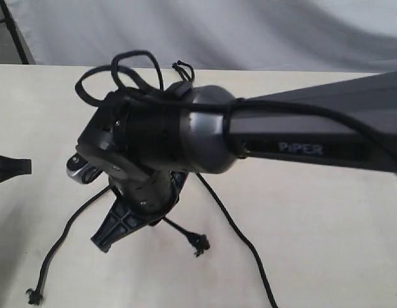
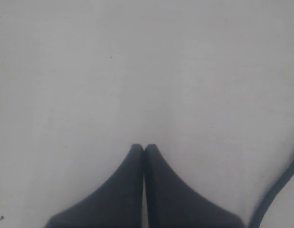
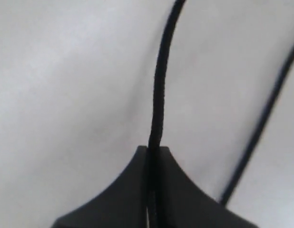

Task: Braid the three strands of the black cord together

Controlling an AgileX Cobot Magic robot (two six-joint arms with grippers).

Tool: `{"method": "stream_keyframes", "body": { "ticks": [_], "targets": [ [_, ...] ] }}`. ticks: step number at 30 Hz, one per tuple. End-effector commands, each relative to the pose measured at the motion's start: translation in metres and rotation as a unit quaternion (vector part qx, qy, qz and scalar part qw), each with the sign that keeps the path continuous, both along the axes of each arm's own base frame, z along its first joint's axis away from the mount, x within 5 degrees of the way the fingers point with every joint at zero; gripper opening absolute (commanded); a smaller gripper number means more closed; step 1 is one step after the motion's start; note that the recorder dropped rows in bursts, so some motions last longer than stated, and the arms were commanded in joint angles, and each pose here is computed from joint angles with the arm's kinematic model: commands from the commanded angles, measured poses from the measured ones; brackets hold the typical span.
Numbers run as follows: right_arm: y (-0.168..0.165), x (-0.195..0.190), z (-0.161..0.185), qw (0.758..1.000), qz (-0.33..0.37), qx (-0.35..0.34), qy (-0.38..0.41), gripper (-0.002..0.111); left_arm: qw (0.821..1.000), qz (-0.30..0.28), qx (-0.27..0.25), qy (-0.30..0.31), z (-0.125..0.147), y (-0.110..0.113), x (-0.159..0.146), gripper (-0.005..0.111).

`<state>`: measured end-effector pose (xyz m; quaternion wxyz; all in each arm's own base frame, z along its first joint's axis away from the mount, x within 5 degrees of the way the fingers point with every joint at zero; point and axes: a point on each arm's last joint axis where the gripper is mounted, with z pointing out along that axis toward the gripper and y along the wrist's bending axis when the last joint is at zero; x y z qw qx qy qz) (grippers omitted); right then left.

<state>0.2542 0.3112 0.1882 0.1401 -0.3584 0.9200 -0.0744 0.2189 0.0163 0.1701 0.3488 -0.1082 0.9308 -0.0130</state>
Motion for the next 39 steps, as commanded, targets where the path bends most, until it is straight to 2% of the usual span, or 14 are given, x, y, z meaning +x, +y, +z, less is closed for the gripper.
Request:
{"method": "stream_keyframes", "body": {
  "ticks": [1,8,11,21,23,31,35,39],
  "targets": [
    [-0.024,0.009,0.036,0.996,-0.028,-0.047,-0.064,0.0,1.0,0.006,-0.006,-0.008,0.002,0.0,0.002,0.0],
    [-0.085,0.048,0.06,0.985,-0.137,-0.063,-0.082,0.0,1.0,0.007,-0.006,-0.008,0.002,0.0,0.002,0.0],
    [-0.116,0.072,0.051,0.977,-0.199,-0.05,-0.056,0.0,1.0,0.007,-0.007,-0.007,0.001,0.0,0.002,0.0],
    [-0.178,0.118,-0.003,0.955,-0.288,-0.067,0.004,0.0,1.0,0.007,-0.007,-0.007,0.001,0.0,0.002,0.0],
    [-0.182,0.121,-0.018,0.952,-0.297,-0.068,0.029,0.0,1.0,0.007,-0.007,-0.007,0.001,0.0,0.002,0.0],
    [-0.175,0.119,-0.067,0.954,-0.262,-0.083,0.118,0.0,1.0,0.007,-0.007,-0.01,0.002,0.0,0.002,0.0],
    [-0.169,0.115,-0.08,0.953,-0.252,-0.07,0.153,0.0,1.0,0.007,-0.007,-0.011,0.002,0.0,0.002,0.0],
    [-0.156,0.108,-0.085,0.952,-0.233,-0.026,0.199,0.0,1.0,0.007,-0.007,-0.018,0.003,0.0,0.003,0.0]
  ]
}}
